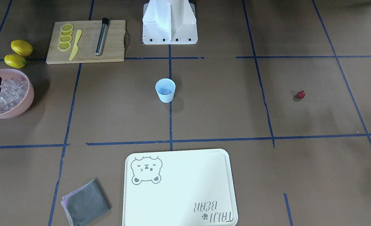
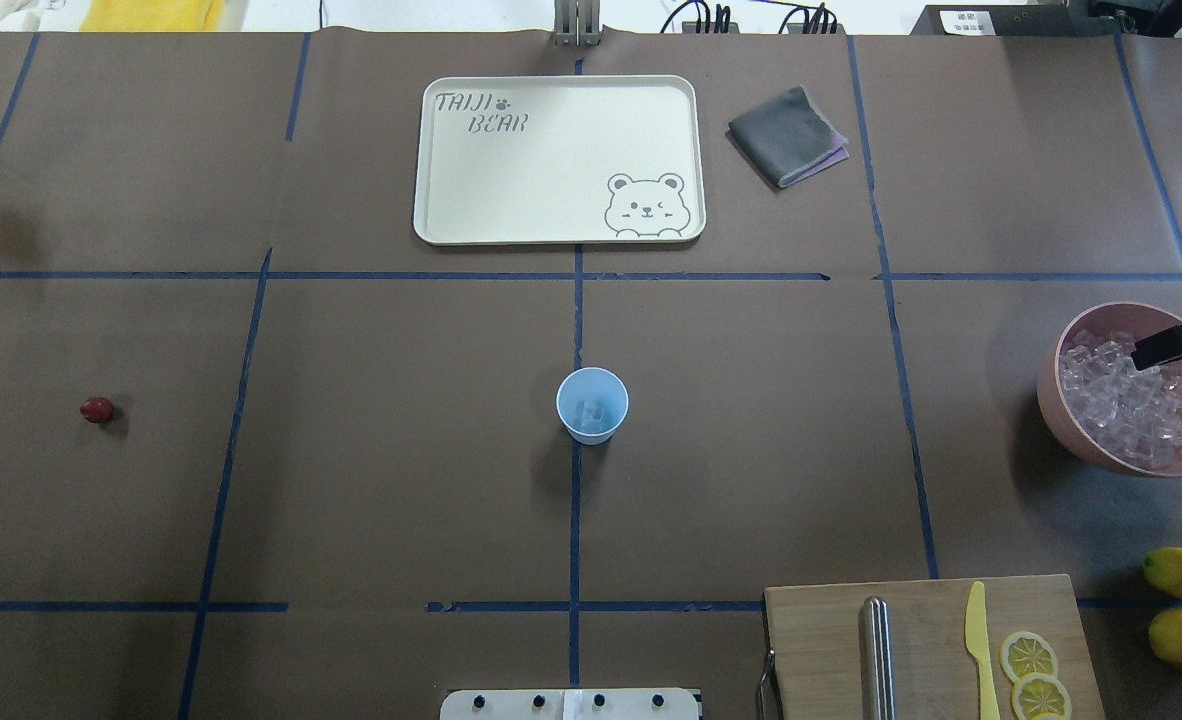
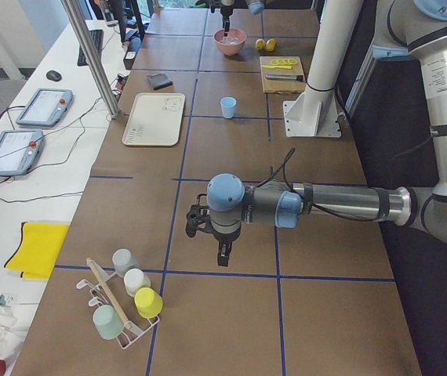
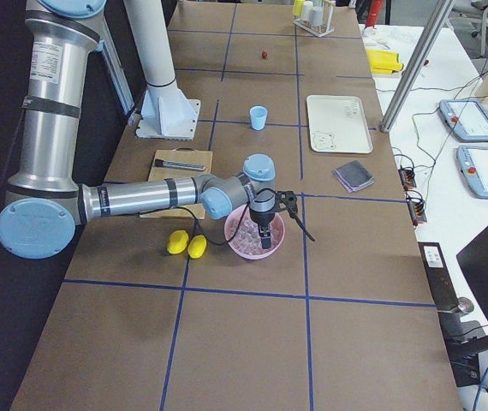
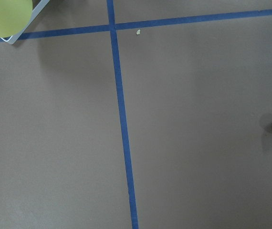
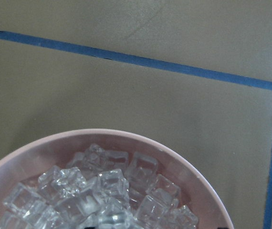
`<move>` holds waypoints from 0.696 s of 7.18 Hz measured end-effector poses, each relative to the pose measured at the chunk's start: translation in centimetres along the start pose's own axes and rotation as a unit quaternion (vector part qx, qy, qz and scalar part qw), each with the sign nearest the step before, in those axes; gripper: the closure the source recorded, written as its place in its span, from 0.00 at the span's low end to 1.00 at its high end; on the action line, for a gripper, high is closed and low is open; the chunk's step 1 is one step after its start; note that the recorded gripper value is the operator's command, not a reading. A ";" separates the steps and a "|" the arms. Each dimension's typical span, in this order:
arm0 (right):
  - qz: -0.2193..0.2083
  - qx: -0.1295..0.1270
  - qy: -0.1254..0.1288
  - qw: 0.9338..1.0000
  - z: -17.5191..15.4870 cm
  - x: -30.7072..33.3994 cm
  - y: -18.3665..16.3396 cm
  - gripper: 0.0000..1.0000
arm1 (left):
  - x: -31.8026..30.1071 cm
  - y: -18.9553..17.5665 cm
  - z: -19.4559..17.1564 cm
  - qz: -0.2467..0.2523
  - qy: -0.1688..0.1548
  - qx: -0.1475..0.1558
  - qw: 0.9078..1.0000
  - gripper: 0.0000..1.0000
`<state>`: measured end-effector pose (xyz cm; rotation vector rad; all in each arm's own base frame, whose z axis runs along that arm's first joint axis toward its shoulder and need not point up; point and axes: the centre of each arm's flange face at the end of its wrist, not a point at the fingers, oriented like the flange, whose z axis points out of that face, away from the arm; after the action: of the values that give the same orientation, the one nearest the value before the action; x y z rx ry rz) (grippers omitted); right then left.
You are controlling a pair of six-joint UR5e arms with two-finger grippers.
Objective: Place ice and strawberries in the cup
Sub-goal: 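Grasp a third ice cube from the bowl with the right gripper and lift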
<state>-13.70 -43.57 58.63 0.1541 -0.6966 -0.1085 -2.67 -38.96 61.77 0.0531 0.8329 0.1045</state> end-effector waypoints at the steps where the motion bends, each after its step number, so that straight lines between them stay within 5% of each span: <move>1: 0.008 -0.001 -0.027 1.000 -0.3 -0.9 -0.2 0.13 | -0.1 0.0 0.1 0.000 0.000 -0.001 1.000 0.00; 3: 0.027 -0.007 -0.062 0.998 -1.3 -2.2 -0.3 0.15 | -0.1 0.0 0.1 -0.001 0.000 -0.001 1.000 0.00; 5: 0.032 -0.012 -0.061 0.998 -0.9 -1.9 -0.1 0.15 | -0.1 0.0 0.1 -0.001 -0.001 -0.001 1.000 0.00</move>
<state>-14.55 -43.34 56.72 0.1025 -0.8202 -0.0648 -2.66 -38.96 61.90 0.0503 0.8316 0.1041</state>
